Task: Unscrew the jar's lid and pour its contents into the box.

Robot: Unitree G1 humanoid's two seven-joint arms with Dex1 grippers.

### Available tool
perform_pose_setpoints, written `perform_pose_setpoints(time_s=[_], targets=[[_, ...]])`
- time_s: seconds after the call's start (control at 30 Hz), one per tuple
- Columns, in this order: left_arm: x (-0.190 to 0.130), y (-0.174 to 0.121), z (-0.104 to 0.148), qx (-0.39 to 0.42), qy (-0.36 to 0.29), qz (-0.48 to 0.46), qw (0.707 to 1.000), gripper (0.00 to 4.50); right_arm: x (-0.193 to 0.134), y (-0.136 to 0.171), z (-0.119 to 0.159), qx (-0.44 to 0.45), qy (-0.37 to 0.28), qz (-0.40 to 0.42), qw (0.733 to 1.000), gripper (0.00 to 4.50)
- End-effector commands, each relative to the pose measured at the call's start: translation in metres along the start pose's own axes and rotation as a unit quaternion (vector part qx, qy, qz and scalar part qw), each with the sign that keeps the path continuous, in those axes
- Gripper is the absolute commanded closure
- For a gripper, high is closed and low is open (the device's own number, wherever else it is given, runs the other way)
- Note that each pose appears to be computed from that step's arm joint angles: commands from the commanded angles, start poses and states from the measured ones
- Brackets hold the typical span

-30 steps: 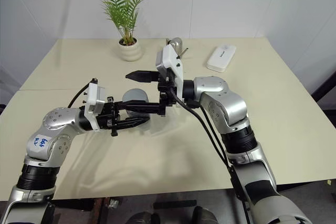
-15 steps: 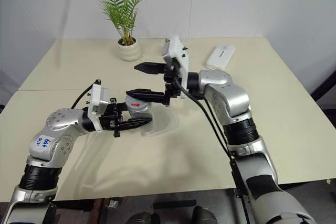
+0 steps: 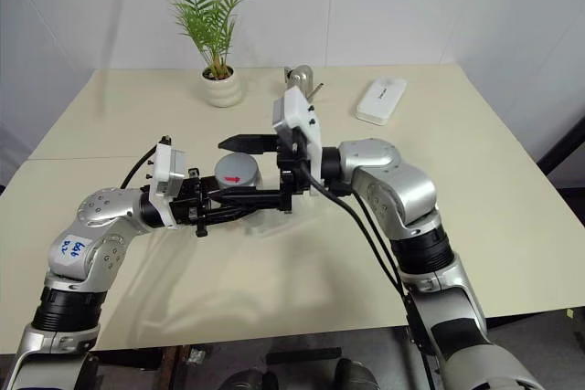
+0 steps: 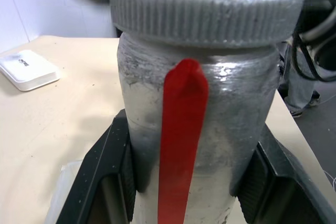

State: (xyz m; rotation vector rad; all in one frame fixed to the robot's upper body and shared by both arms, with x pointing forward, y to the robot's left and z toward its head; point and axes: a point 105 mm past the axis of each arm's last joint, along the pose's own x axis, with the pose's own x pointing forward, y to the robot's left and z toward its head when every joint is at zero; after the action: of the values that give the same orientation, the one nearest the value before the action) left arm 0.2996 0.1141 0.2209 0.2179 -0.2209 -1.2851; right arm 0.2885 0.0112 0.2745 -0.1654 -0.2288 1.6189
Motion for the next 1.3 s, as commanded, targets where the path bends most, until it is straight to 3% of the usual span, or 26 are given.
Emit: perform_pose_setpoints(time_s=[0.03, 0.47, 1.0, 1.2, 1.3], targets=[[0.003, -0.003, 0.012, 0.023, -0.021, -0.003, 1.000, 2.52, 0.001, -0.002, 0.011, -0.024, -0.015, -0.016, 0.999, 0.01], [0.001, -0.003, 0.012, 0.025, -0.022, -0.003, 0.999, 2.52, -0.016, -0.027, 0.013, -0.041, -0.008, -0.054, 0.998, 0.01], [-0.001, -0.003, 0.012, 0.032, -0.025, 0.007, 0.999, 2.52, -0.096, -0.072, 0.005, -0.047, 0.072, -0.114, 0.990, 0.01], [-0.004, -0.002, 0.010, 0.031, -0.021, 0.012, 0.999, 2.52, -0.105, -0.058, 0.010, -0.035, 0.068, -0.079, 0.994, 0.01], [-0.003, -0.001, 0.009, 0.030, -0.020, 0.014, 0.999, 2.52, -0.082, -0.038, 0.019, -0.037, 0.042, -0.030, 0.998, 0.01]])
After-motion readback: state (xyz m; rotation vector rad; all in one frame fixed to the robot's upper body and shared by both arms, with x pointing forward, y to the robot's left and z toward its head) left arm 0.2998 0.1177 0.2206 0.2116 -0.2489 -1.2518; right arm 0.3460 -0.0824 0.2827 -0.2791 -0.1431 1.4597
